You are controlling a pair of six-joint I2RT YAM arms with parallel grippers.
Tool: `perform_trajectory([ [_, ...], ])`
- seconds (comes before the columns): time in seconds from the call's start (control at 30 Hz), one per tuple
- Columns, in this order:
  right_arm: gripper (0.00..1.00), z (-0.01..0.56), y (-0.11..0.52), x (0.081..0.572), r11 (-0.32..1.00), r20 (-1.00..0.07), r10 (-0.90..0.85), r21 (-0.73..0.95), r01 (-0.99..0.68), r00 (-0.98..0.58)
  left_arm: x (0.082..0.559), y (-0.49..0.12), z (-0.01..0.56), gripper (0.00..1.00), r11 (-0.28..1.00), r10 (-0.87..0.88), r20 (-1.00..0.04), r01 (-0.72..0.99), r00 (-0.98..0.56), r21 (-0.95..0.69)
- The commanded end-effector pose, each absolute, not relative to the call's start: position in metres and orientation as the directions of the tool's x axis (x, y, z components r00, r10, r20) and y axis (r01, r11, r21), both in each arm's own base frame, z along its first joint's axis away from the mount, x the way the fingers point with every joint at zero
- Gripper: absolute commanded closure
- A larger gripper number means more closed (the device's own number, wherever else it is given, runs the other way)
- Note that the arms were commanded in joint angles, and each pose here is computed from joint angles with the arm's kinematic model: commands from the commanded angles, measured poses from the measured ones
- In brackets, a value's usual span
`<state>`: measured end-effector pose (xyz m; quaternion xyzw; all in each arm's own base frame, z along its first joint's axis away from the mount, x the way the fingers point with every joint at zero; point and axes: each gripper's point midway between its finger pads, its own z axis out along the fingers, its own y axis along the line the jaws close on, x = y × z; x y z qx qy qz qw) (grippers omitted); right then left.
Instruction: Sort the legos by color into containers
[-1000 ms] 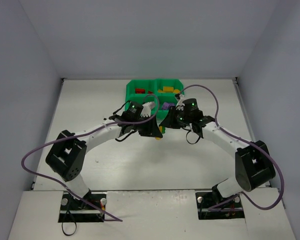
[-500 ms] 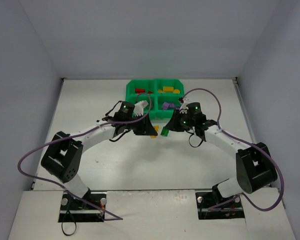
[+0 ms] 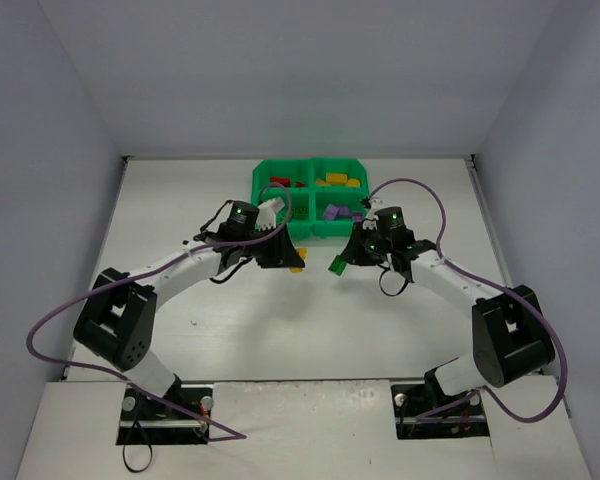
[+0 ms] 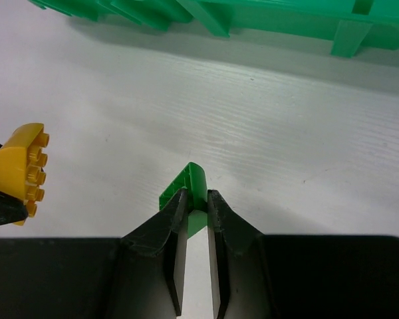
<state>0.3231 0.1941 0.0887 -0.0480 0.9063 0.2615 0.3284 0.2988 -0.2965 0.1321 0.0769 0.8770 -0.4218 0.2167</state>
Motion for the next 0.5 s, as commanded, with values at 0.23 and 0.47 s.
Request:
perform_trajectory([
  [0.23, 1.0, 0.13, 0.2, 0.345, 0.852, -0.702, 0.106, 0.43, -0.3, -0.704, 0.308, -0.267, 0.183, 1.0, 0.706, -0.067, -0.597, 0.385, -0.799, -0.594],
  [0.47, 1.0, 0.117, 0.199, 0.34, 0.855, -0.682, 0.092, 0.427, -0.293, -0.726, 0.303, -0.255, 0.178, 1.0, 0.742, -0.058, -0.599, 0.367, -0.799, -0.561],
])
